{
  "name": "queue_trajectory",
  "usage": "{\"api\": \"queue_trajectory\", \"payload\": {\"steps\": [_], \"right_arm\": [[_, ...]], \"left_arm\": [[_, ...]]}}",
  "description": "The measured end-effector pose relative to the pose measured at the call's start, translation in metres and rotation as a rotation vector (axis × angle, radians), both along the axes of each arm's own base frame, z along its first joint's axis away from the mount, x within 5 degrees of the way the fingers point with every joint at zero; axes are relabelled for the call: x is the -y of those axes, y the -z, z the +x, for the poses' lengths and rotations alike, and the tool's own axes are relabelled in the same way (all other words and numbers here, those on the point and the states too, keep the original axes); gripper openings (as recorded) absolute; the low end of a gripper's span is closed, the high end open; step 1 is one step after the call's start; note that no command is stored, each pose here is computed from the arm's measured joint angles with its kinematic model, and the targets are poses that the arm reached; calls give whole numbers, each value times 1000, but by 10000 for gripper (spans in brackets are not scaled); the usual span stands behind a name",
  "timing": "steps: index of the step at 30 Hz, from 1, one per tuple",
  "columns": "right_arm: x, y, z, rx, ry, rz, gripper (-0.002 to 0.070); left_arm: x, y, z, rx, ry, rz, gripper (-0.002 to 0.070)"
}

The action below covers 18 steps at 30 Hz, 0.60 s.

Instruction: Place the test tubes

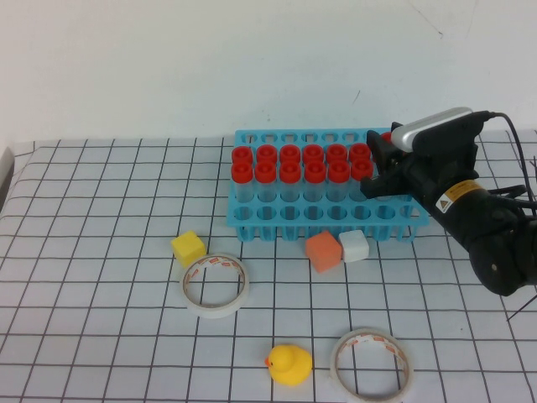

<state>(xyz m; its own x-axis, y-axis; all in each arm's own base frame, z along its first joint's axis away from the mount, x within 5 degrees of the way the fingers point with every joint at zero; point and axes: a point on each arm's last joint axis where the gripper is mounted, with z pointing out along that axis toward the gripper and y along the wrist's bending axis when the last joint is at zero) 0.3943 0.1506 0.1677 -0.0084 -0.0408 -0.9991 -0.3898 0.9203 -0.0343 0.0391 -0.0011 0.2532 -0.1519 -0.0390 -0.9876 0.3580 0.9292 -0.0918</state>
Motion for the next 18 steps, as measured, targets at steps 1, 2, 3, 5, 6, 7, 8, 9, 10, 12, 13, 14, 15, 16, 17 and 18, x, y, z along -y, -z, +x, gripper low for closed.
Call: {"api": "queue_trajectory", "payload": {"steps": [1, 2, 3, 5, 6, 7, 8, 9, 10, 12, 13, 14, 15, 16, 17, 18], "right_arm": [[0, 0, 0, -1, 0, 0, 279], [0, 0, 0, -2, 0, -1, 279], [0, 0, 0, -2, 0, -1, 279], [0, 0, 0, -2, 0, -1, 279], [0, 0, 0, -2, 0, -1, 279], [0, 0, 0, -2, 0, -1, 279], [0, 0, 0, -2, 0, -1, 279], [0, 0, 0, -2, 0, -1, 279], [0, 1, 0, -3, 0, -1, 279], [0, 2, 1, 0, 0, 0, 279], [0, 3, 1, 3, 0, 2, 279], [-1, 3, 1, 6, -1, 3, 279], [-1, 3, 2, 12, -1, 6, 279], [-1, 5, 2, 7, -1, 11, 279], [-1, 8, 2, -3, -1, 16, 279], [-1, 11, 3, -17, 3, 19, 279]], "left_arm": [[0, 0, 0, 0, 0, 0, -1], [0, 0, 0, 0, 0, 0, -1], [0, 0, 0, 0, 0, 0, -1], [0, 0, 0, 1, 0, 2, -1], [0, 0, 0, 1, 0, 2, -1], [0, 0, 0, 1, 0, 2, -1], [0, 0, 0, 1, 0, 2, -1], [0, 0, 0, 1, 0, 2, -1], [0, 0, 0, 1, 0, 2, -1], [0, 0, 0, 1, 0, 2, -1], [0, 0, 0, 1, 0, 2, -1], [0, 0, 0, 1, 0, 2, -1], [0, 0, 0, 1, 0, 2, -1], [0, 0, 0, 1, 0, 2, -1], [0, 0, 0, 1, 0, 2, -1], [0, 0, 0, 1, 0, 2, -1]]}}
